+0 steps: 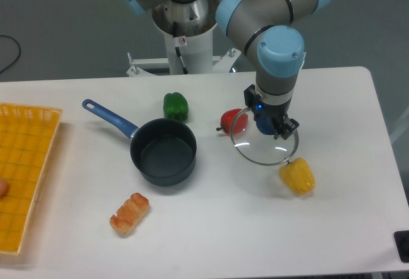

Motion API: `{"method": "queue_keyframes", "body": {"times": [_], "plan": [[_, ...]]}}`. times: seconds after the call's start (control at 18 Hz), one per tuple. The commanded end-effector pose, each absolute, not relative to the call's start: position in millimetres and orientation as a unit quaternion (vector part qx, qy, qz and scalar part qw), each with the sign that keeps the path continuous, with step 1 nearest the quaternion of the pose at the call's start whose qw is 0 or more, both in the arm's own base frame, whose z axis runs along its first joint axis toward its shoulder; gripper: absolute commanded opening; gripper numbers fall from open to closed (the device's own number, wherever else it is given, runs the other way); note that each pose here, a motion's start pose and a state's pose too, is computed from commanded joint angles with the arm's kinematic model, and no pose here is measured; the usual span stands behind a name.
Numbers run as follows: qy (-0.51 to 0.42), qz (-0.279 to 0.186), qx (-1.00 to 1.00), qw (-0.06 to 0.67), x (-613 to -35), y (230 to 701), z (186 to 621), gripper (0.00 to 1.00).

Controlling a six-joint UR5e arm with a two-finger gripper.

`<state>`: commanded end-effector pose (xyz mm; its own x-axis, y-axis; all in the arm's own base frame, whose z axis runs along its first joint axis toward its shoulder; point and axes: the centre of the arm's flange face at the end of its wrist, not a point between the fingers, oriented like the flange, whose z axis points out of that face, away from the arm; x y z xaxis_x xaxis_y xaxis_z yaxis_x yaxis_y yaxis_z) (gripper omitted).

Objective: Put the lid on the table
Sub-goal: 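Carry the held glass lid by its knob away from the red pepper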

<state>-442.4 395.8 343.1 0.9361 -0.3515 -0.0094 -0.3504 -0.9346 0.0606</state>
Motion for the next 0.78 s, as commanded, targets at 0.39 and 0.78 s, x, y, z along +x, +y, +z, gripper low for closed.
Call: {"method": "queue_keyframes", "body": {"times": [0.39, 0.78], "plan": [[-0.173, -0.009, 0.984, 0.027, -441.2, 396.6, 342.0, 0.4], [-0.163, -0.009, 0.986, 0.027, -437.0, 400.4, 342.5, 0.4]]}}
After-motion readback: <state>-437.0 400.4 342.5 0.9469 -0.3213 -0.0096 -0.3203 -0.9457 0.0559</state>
